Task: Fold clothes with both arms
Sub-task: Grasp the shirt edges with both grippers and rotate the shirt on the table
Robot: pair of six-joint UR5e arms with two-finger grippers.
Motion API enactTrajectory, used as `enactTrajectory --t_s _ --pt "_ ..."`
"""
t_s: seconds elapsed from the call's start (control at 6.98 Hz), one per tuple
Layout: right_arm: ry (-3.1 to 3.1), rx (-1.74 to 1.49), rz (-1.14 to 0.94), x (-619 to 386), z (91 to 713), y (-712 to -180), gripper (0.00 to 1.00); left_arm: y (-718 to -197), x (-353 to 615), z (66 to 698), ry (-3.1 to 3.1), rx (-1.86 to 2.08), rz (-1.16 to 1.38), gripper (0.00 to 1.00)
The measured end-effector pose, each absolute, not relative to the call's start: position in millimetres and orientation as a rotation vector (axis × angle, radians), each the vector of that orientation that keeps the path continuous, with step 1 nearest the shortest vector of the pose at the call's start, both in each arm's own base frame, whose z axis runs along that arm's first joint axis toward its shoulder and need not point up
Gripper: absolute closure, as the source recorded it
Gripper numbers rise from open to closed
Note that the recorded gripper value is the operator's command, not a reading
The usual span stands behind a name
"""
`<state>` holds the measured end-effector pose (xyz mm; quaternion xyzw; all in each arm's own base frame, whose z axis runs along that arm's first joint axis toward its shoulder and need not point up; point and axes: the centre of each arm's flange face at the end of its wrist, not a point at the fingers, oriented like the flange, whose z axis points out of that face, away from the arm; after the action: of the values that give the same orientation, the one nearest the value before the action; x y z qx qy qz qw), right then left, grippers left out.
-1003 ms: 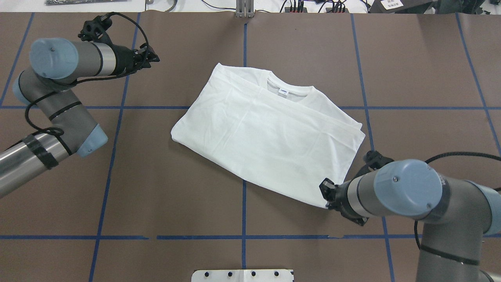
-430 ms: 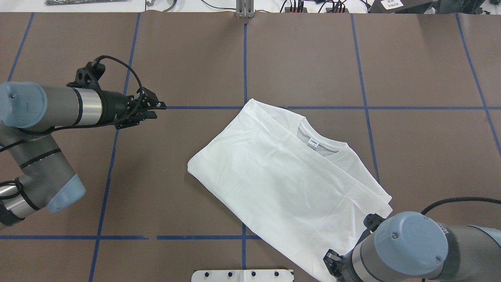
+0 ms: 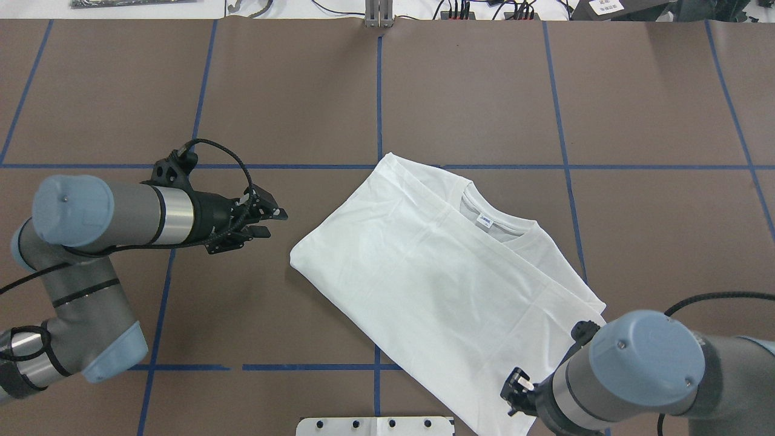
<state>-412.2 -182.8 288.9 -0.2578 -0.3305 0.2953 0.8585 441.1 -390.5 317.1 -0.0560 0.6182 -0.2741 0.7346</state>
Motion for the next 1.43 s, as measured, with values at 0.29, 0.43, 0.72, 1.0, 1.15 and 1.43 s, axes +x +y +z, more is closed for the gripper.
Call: enactTrajectory --t_s 0.29,0.43,0.72,1.0,1.15,1.43 --pt "-0.794 -0.481 0.743 -388 268 -255 0.00 -353 486 315 1.275 -0.139 -0.624 0.41" --pt "-0.835 -0.444 0.779 -380 257 -287 0.00 -344 498 316 1.253 -0.137 -0.625 0.41" --pt "-0.855 -0.413 0.809 -380 251 -317 0.00 -338 510 317 1.233 -0.138 -0.623 0.43" --pt "-0.855 -0.408 0.816 -380 251 -322 0.00 -339 515 323 1.217 -0.131 -0.621 0.58" --pt "-0.854 -0.407 0.819 -380 252 -323 0.00 -341 516 325 1.212 -0.123 -0.624 1.00" --pt "-0.848 -0.405 0.824 -381 254 -326 0.00 -346 518 329 1.206 -0.090 -0.633 1.00"
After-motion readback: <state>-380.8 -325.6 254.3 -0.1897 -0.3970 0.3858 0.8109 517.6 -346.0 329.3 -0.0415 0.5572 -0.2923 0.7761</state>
